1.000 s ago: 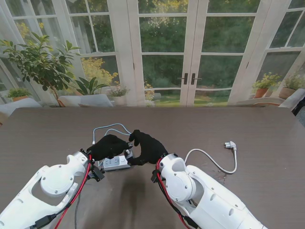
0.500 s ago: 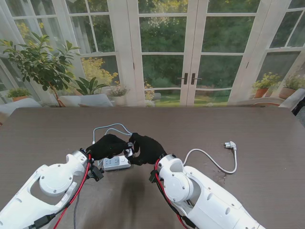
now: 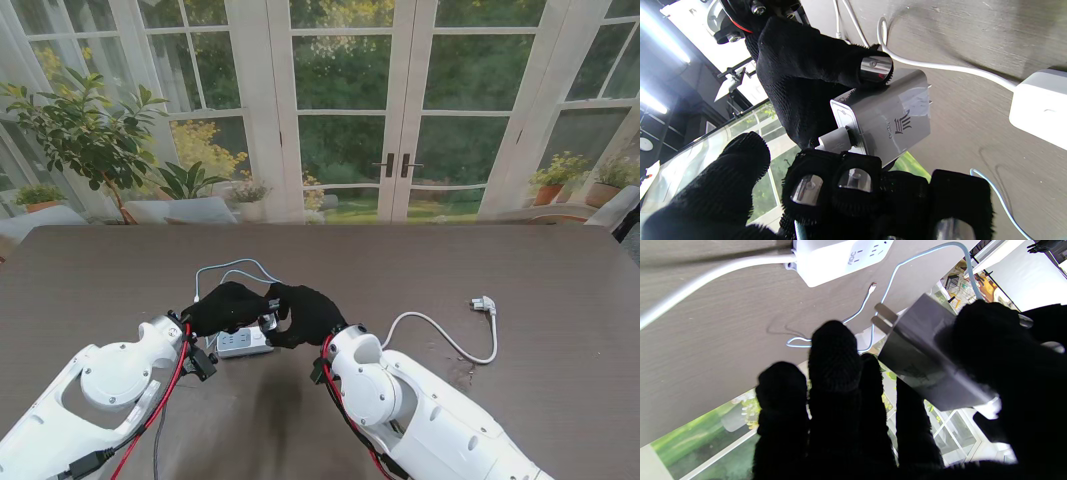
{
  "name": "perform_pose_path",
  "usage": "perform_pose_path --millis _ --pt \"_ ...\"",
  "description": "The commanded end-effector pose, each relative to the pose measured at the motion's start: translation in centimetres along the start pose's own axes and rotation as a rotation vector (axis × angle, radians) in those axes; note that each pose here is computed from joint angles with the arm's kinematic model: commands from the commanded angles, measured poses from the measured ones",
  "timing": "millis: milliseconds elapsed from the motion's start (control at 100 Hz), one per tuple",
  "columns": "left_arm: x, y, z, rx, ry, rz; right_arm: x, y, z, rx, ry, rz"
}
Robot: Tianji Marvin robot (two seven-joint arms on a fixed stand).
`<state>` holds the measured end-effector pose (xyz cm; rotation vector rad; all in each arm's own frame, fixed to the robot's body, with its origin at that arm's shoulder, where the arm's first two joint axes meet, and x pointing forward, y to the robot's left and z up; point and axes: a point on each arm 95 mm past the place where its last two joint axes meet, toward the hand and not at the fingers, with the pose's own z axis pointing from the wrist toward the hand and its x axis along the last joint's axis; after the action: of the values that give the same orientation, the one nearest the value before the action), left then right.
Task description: Set up the charging station
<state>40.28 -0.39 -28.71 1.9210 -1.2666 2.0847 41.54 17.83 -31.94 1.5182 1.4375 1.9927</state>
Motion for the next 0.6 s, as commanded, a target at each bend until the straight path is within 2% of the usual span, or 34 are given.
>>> perform_pose_path --millis 0,590 --pt "0.41 0.17 -0.06 -0.021 0.011 -0.005 0.36 -0.50 0.02 0.022 0.013 -0.002" --pt "0.56 0.37 -0.19 -0.019 0.013 -0.012 0.41 -1.30 0.19 -0.009 -0.002 0.034"
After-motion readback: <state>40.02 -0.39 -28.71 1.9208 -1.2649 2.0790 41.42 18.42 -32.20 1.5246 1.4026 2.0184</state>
